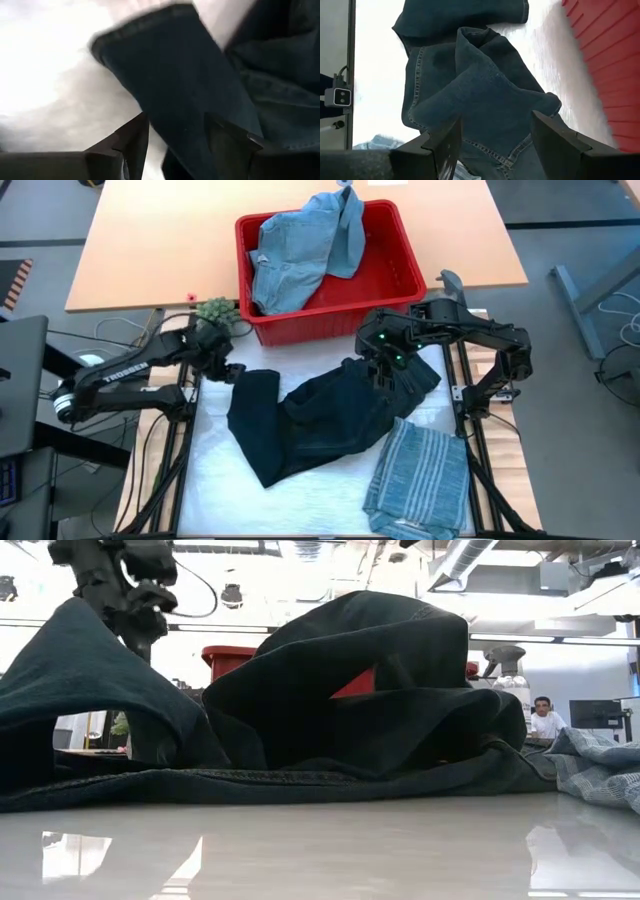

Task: Fold Laundry from Bin
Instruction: Fold the blue denim pants

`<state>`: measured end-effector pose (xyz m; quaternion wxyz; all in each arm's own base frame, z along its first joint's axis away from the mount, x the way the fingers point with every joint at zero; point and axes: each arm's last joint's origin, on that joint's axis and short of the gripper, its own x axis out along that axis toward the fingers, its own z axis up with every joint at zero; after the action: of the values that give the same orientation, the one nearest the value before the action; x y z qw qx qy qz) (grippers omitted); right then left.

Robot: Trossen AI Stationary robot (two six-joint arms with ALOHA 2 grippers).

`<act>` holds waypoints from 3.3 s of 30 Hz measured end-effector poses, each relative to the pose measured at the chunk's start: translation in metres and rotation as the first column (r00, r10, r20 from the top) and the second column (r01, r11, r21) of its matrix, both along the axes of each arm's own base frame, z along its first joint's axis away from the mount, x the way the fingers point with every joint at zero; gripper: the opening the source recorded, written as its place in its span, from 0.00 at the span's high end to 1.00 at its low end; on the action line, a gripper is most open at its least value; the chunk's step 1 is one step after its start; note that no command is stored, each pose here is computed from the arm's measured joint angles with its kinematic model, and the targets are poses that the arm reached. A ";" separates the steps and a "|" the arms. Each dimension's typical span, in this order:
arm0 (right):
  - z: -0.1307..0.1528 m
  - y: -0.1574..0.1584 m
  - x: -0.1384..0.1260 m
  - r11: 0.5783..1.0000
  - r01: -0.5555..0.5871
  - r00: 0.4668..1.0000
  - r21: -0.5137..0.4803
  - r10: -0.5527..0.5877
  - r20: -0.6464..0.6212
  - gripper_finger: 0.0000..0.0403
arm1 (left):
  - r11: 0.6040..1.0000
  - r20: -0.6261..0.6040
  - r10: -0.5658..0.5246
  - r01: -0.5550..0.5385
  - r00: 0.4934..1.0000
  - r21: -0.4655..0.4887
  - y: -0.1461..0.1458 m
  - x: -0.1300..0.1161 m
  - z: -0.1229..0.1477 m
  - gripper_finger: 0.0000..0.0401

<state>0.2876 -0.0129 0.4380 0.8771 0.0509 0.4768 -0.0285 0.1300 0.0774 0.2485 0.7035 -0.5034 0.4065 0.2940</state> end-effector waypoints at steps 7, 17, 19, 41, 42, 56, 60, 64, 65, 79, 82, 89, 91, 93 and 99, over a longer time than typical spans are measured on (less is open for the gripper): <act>0.000 0.000 0.000 1.000 -0.002 1.000 -0.001 0.002 0.001 0.37 | 0.989 0.072 0.032 -0.021 0.997 -0.143 0.000 0.007 -0.032 0.55; 0.000 0.000 0.000 1.000 0.001 1.000 0.001 -0.001 0.003 0.37 | 0.976 0.154 0.103 -0.070 0.983 -0.206 0.002 0.012 -0.048 0.62; 0.000 0.000 0.001 1.000 0.001 1.000 0.001 -0.001 0.005 0.37 | 0.975 0.170 0.111 -0.074 0.979 -0.208 0.003 0.013 -0.047 0.72; -0.001 0.000 -0.001 0.999 0.041 0.999 0.026 -0.040 -0.017 0.37 | 0.998 0.066 0.040 -0.044 0.997 0.055 -0.012 -0.018 0.029 0.96; -0.001 0.000 -0.001 0.999 0.038 0.999 0.024 -0.038 -0.017 0.37 | 0.999 0.049 0.032 -0.034 0.998 0.029 -0.016 -0.022 0.028 0.94; 0.000 0.000 0.000 0.993 0.096 0.995 0.062 -0.095 -0.006 0.37 | 0.999 0.059 -0.036 0.036 0.998 0.002 -0.011 -0.003 0.019 0.32; 0.000 0.000 0.000 0.988 0.131 0.991 0.086 -0.131 -0.006 0.37 | 0.995 -0.053 -0.008 0.002 0.999 -0.098 -0.008 -0.002 -0.013 0.26; 0.000 0.000 0.000 0.984 0.147 0.989 0.096 -0.147 -0.006 0.37 | 0.983 0.069 0.083 -0.071 0.994 -0.170 -0.006 0.001 -0.037 0.26; 0.000 0.000 0.000 0.983 0.155 0.988 0.100 -0.155 -0.006 0.37 | 0.979 0.117 0.107 -0.085 0.987 -0.183 -0.005 0.002 -0.041 0.27; 0.002 -0.012 0.003 0.963 0.233 0.970 0.136 -0.240 0.035 0.37 | 0.919 0.374 0.325 -0.196 0.869 -0.343 -0.004 0.006 -0.089 0.34; 0.003 -0.012 0.004 0.963 0.233 0.970 0.136 -0.241 0.038 0.37 | 0.915 0.418 0.337 -0.189 0.844 -0.357 -0.002 0.009 -0.083 0.50; 0.002 -0.011 0.004 0.942 0.321 0.944 0.102 -0.326 0.042 0.37 | 0.947 0.614 0.278 -0.103 0.739 -0.305 0.001 0.015 -0.062 0.97; -0.001 -0.010 0.005 0.936 0.341 0.938 0.084 -0.346 0.040 0.37 | 0.951 0.689 0.271 -0.078 0.673 -0.298 0.001 0.016 -0.045 0.99; -0.004 -0.008 0.006 0.935 0.347 0.936 0.076 -0.350 0.032 0.37 | 0.961 0.750 0.252 -0.064 0.611 -0.270 -0.001 0.015 -0.023 0.99; -0.015 0.002 0.029 0.951 0.291 0.939 0.103 -0.304 0.161 0.37 | 0.997 0.907 0.051 0.030 0.418 -0.070 -0.018 -0.001 0.044 1.00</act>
<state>0.3168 -0.0113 0.4231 0.8985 0.1589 0.3853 -0.1376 0.1288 0.0599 0.2927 0.7904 -0.6109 -0.0298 -0.0352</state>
